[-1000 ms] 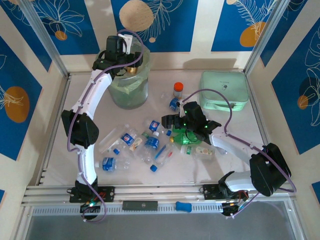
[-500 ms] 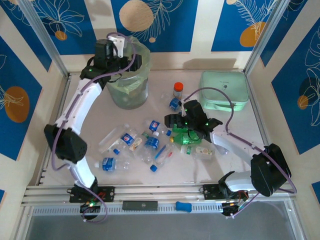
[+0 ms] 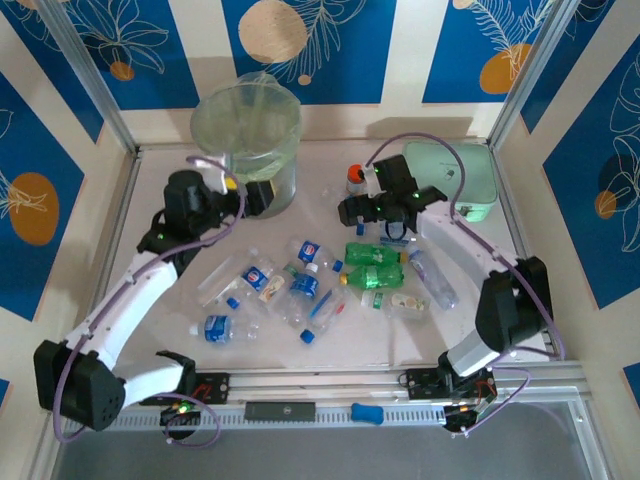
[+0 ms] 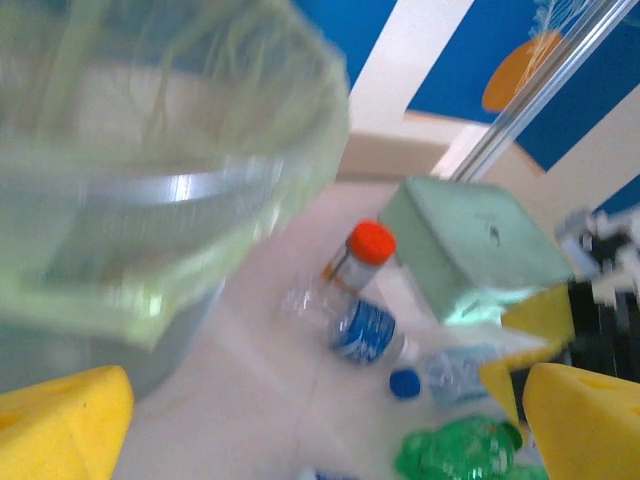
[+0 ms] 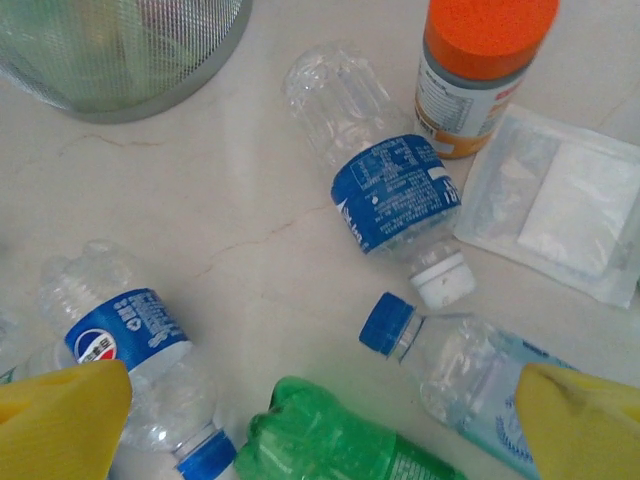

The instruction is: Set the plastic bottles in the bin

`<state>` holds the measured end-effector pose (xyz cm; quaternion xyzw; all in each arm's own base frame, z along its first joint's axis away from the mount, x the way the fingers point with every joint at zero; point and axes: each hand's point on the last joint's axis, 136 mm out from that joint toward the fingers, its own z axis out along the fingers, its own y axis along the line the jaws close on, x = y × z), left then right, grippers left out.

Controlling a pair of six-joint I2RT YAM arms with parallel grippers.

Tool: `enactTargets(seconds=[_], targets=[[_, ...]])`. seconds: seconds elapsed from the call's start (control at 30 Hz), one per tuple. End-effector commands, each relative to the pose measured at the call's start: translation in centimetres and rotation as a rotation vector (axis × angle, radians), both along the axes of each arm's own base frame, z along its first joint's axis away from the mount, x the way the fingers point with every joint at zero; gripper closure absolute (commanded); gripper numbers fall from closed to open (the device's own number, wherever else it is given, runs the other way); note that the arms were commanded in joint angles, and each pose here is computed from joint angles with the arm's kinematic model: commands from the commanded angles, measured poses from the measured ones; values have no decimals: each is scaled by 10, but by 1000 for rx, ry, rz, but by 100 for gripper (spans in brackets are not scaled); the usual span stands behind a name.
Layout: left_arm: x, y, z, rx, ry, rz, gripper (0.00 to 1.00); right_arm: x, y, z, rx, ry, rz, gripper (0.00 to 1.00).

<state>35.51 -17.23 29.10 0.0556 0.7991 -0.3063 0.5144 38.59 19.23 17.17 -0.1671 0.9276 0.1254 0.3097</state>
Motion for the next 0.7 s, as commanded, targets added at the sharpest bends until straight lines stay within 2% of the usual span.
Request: enactTargets(seconds=[0.0,0.4,0.67], targets=[[-11,0,-9,-120,10,18,0,-2,5,-23,-69,105,100,1],[-27,19,-99,-168,199,141,1,57,19,-68,-247,112,190,4],[-23,15,-107,-167,226,132,0,83,21,-91,-317,75,222,5]])
